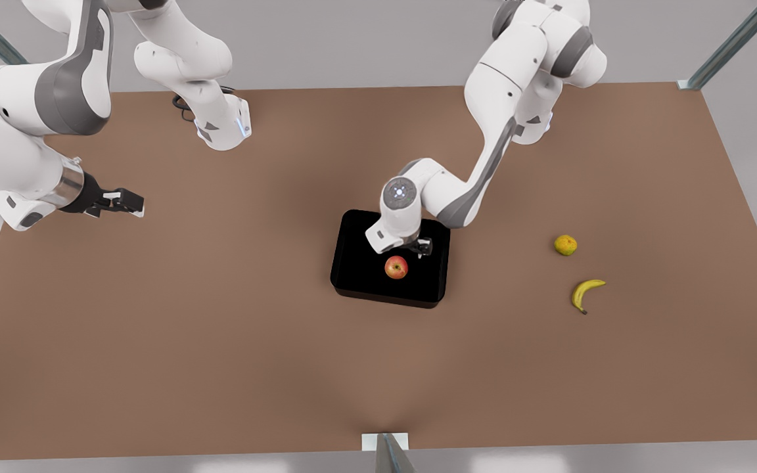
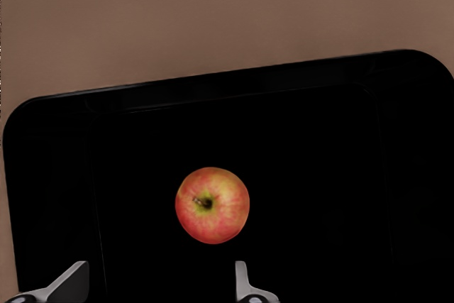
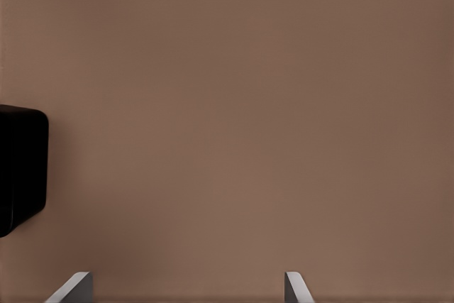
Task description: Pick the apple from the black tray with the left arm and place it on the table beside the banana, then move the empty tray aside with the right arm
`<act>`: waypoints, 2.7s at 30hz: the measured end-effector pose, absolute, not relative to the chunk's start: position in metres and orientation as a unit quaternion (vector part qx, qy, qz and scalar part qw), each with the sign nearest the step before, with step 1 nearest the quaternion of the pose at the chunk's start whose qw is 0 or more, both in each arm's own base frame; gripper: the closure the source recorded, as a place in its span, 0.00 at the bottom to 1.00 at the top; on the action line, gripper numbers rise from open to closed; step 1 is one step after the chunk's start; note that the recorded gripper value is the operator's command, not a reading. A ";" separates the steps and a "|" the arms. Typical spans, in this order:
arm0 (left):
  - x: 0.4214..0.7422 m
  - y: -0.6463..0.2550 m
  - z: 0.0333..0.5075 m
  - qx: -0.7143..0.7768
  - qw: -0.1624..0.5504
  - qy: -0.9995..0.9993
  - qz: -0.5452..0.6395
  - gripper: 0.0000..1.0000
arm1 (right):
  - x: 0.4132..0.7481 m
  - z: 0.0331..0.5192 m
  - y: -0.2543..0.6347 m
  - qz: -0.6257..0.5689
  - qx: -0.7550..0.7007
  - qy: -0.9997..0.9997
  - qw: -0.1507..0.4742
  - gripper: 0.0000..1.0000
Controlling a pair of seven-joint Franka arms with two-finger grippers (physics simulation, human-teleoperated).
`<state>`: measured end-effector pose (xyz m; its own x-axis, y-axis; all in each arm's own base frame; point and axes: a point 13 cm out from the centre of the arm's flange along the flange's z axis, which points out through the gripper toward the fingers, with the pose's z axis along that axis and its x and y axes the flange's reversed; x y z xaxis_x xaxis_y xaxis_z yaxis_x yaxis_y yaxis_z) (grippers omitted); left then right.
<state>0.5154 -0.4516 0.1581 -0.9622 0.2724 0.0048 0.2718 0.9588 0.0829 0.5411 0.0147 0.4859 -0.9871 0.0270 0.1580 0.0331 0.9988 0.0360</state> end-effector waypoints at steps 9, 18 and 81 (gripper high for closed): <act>0.527 -0.471 0.135 0.115 0.033 0.993 0.014 0.00 | 0.541 0.486 0.015 -0.018 -0.015 -0.997 0.079 0.00; 0.526 -0.475 0.087 0.106 0.037 0.994 0.013 0.00 | 0.541 0.485 0.016 -0.018 -0.014 -0.997 0.080 0.00; 0.682 -0.091 0.247 0.103 -0.014 0.994 0.038 0.00 | 0.451 0.305 0.263 0.020 0.006 -0.983 0.182 0.00</act>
<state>0.6824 -0.0906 0.2472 -0.9783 0.2043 0.0353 0.2064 0.9757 0.0731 0.4514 0.2632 0.3049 -0.9339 -0.0049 0.3576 -0.0195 0.9991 -0.0372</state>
